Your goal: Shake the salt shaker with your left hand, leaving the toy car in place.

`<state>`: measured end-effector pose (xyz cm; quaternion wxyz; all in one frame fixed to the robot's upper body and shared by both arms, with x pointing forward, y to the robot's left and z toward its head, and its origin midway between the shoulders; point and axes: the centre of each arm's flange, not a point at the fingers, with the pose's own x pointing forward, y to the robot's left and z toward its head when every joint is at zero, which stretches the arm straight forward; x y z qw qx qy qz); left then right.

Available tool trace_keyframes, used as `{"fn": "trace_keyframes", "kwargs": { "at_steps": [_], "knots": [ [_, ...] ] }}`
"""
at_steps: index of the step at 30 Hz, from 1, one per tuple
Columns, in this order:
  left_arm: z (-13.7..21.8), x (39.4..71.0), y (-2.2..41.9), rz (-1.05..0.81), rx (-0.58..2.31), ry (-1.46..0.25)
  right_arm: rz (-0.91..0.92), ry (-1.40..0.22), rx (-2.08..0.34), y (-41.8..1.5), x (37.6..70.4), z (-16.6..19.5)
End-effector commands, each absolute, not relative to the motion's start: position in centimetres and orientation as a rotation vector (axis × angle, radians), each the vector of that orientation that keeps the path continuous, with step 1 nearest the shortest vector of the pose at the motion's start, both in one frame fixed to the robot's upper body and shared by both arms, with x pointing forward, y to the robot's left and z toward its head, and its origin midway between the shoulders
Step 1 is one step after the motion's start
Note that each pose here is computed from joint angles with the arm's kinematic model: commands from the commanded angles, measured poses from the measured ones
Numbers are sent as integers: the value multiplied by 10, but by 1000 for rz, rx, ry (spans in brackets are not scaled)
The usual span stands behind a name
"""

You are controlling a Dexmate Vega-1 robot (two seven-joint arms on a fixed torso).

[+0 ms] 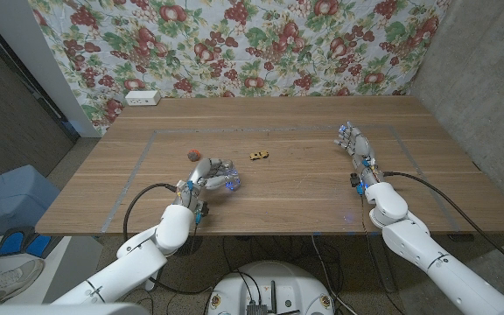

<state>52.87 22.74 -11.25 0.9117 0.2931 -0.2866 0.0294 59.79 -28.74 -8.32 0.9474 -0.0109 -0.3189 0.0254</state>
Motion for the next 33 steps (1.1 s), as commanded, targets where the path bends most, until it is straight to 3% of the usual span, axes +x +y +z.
{"fn": "trace_keyframes", "kwargs": {
  "at_steps": [1, 33],
  "knots": [
    [-105, 530, 229, 82, 558, -610, 54, -638, -31, -287, 604, -82],
    [-79, 525, 253, 183, 460, -673, 75, -660, -53, -282, 609, -70]
  ]
}}
